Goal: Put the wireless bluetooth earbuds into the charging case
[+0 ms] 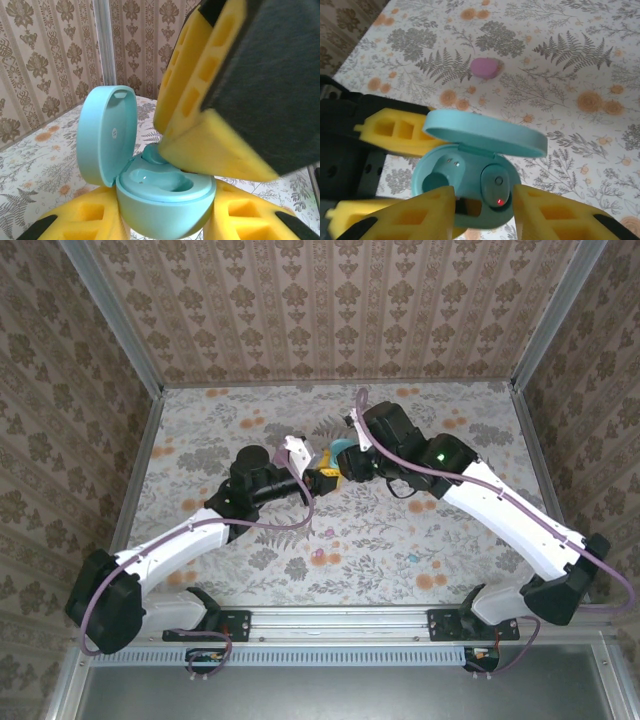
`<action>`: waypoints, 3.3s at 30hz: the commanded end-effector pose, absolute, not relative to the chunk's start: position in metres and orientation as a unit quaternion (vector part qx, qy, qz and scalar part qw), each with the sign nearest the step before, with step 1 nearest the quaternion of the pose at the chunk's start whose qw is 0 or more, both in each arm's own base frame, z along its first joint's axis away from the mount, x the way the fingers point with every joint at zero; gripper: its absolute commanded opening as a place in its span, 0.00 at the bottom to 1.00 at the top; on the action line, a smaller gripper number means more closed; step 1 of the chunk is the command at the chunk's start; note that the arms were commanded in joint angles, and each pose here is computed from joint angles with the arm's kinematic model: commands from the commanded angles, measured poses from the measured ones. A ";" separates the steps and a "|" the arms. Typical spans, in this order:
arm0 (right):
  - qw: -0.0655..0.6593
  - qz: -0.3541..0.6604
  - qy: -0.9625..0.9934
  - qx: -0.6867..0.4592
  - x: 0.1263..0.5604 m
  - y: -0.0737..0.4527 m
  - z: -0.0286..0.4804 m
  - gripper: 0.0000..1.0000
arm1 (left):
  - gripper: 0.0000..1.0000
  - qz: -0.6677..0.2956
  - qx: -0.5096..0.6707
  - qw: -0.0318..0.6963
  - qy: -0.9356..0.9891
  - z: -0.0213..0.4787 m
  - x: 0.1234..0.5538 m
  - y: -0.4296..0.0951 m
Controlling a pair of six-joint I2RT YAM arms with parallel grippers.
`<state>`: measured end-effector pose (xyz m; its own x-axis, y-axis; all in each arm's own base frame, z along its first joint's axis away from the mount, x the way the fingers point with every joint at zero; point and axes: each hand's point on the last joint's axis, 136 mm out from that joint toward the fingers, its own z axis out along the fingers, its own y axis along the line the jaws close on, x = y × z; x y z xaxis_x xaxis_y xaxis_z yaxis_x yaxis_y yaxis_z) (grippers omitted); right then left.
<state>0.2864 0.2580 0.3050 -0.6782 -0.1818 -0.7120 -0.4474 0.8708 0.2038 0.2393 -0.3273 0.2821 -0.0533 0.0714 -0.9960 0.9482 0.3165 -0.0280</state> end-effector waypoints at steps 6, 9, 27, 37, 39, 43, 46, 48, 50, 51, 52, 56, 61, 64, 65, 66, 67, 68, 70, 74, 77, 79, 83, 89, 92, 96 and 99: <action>0.402 0.250 0.877 -0.085 0.257 0.211 0.342 0.44 | 0.29 -0.394 0.418 0.589 0.568 0.317 0.234 -0.320; 0.369 0.236 0.899 0.003 0.254 0.166 0.306 0.46 | 0.28 -0.391 0.416 0.593 0.568 0.317 0.232 -0.316; 0.034 0.177 0.946 0.268 0.159 0.110 0.063 0.47 | 0.29 -0.386 0.407 0.604 0.566 0.321 0.222 -0.303; 0.002 0.188 0.943 0.274 0.157 0.125 0.040 0.50 | 0.29 -0.386 0.408 0.604 0.566 0.321 0.223 -0.304; -0.003 0.183 0.945 0.273 0.157 0.126 0.037 0.50 | 0.29 -0.385 0.407 0.604 0.566 0.322 0.223 -0.304; -0.005 0.171 0.947 0.271 0.158 0.125 0.032 0.51 | 0.29 -0.383 0.407 0.603 0.569 0.320 0.224 -0.303; -0.002 0.165 0.948 0.272 0.161 0.124 0.029 0.51 | 0.29 -0.382 0.406 0.603 0.570 0.320 0.224 -0.304; -0.001 0.161 0.949 0.272 0.163 0.124 0.028 0.51 | 0.29 -0.382 0.406 0.603 0.571 0.319 0.225 -0.304; -0.002 0.160 0.949 0.271 0.166 0.125 0.026 0.51 | 0.29 -0.382 0.406 0.602 0.572 0.319 0.226 -0.305; -0.001 0.159 0.949 0.271 0.167 0.125 0.026 0.51 | 0.29 -0.382 0.406 0.603 0.571 0.320 0.226 -0.305; -0.001 0.158 0.950 0.270 0.168 0.125 0.025 0.50 | 0.29 -0.381 0.406 0.603 0.571 0.320 0.226 -0.305; 0.005 0.152 0.952 0.265 0.174 0.125 0.024 0.49 | 0.29 -0.380 0.407 0.602 0.572 0.320 0.227 -0.306; 0.017 0.144 0.957 0.251 0.184 0.126 0.028 0.48 | 0.29 -0.380 0.407 0.601 0.573 0.319 0.228 -0.307; 0.022 0.128 0.962 0.241 0.188 0.123 0.029 0.47 | 0.29 -0.380 0.408 0.599 0.575 0.318 0.229 -0.308; 0.022 0.125 0.963 0.238 0.189 0.123 0.030 0.47 | 0.29 -0.379 0.409 0.599 0.575 0.318 0.229 -0.307; 0.024 0.121 0.964 0.235 0.190 0.122 0.030 0.45 | 0.29 -0.379 0.409 0.599 0.575 0.318 0.229 -0.308; 0.025 0.117 0.966 0.231 0.191 0.122 0.030 0.44 | 0.29 -0.378 0.409 0.599 0.575 0.318 0.229 -0.308; 0.026 0.116 0.967 0.226 0.192 0.122 0.031 0.44 | 0.29 -0.379 0.409 0.599 0.575 0.318 0.229 -0.308; 0.024 0.114 0.969 0.219 0.193 0.123 0.030 0.42 | 0.29 -0.379 0.410 0.597 0.577 0.317 0.230 -0.308; 0.015 0.101 0.974 0.203 0.192 0.125 0.029 0.41 | 0.29 -0.380 0.409 0.596 0.577 0.317 0.229 -0.308; 0.013 0.085 0.979 0.187 0.191 0.126 0.029 0.41 | 0.29 -0.380 0.408 0.597 0.577 0.318 0.230 -0.308; 0.009 0.072 0.983 0.171 0.190 0.126 0.029 0.42 | 0.29 -0.380 0.408 0.596 0.577 0.318 0.230 -0.308; -0.004 0.042 0.989 0.145 0.188 0.123 0.024 0.41 | 0.29 -0.381 0.408 0.596 0.577 0.318 0.229 -0.308; -0.025 0.019 0.994 0.101 0.186 0.123 0.022 0.38 | 0.29 -0.381 0.408 0.596 0.577 0.318 0.229 -0.308; -0.033 0.017 0.996 0.084 0.186 0.126 0.020 0.36 | 0.29 -0.380 0.407 0.596 0.578 0.318 0.229 -0.307; -0.042 0.007 0.997 0.072 0.184 0.124 0.020 0.33 | 0.29 -0.379 0.406 0.597 0.579 0.318 0.229 -0.307; -0.045 0.003 0.997 0.065 0.182 0.123 0.021 0.32 | 0.29 -0.377 0.406 0.598 0.579 0.317 0.229 -0.306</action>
<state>0.1866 0.1287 0.0174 -0.9837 0.1652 0.0705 0.1687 0.9845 0.0472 0.2309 -0.3053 0.3051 0.0136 0.0315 -0.9994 0.9225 0.3852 0.0247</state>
